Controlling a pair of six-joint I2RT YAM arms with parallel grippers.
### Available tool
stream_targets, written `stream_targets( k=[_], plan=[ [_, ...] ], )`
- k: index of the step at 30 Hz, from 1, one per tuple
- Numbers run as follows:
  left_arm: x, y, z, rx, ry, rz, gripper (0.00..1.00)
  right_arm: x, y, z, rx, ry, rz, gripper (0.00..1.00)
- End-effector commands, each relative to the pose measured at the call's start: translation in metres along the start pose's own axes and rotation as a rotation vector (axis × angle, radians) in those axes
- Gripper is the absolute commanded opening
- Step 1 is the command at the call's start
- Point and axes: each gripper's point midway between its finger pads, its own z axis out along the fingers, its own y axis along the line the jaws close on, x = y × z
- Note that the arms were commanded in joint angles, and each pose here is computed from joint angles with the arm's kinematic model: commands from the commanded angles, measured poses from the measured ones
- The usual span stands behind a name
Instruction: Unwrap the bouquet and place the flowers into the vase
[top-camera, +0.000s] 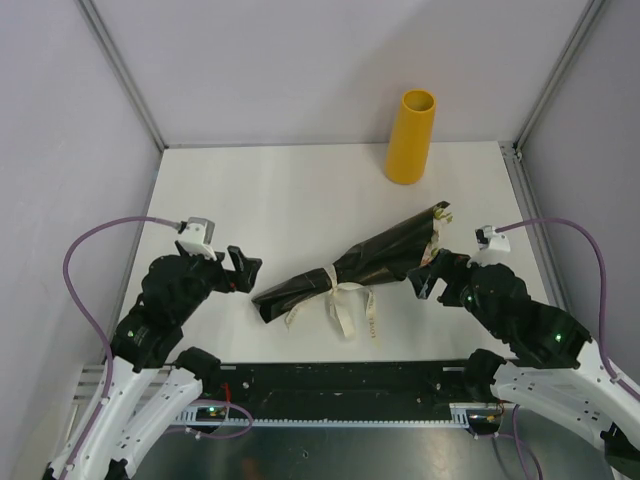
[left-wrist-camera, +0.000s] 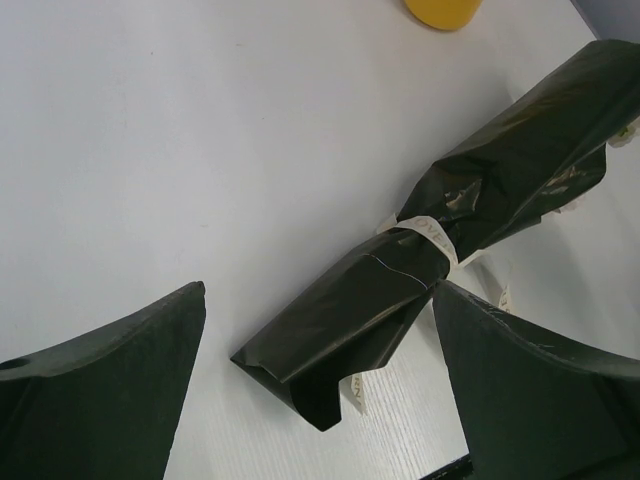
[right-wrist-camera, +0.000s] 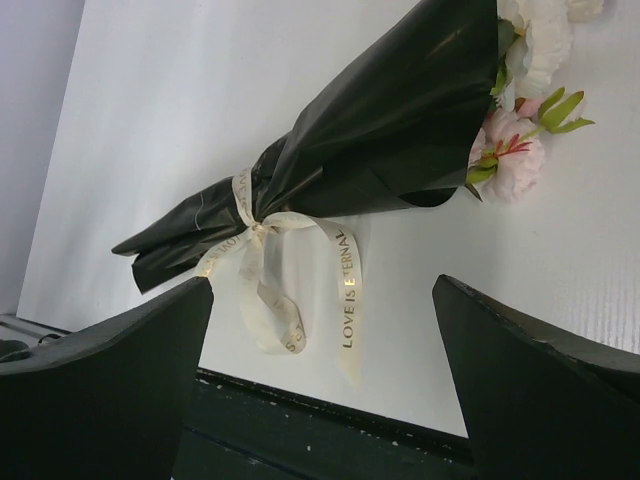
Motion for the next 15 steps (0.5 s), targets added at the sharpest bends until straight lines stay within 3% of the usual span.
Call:
stream_targets(
  k=[1,10,15],
  plan=[
    [-0.014,-0.002,0.0,0.002,-0.042,-0.014,1.0,-0.008,0.003,0.002,-0.001,-0.039,0.025,0.99],
    [-0.011,0.001,0.005,-0.016,-0.024,-0.02,1.0,-0.004,0.002,0.004,0.003,-0.031,0.026,0.99],
    [-0.004,-0.006,0.007,0.002,0.017,-0.093,1.0,0.008,-0.001,0.011,0.008,-0.003,0.024,0.99]
  ],
)
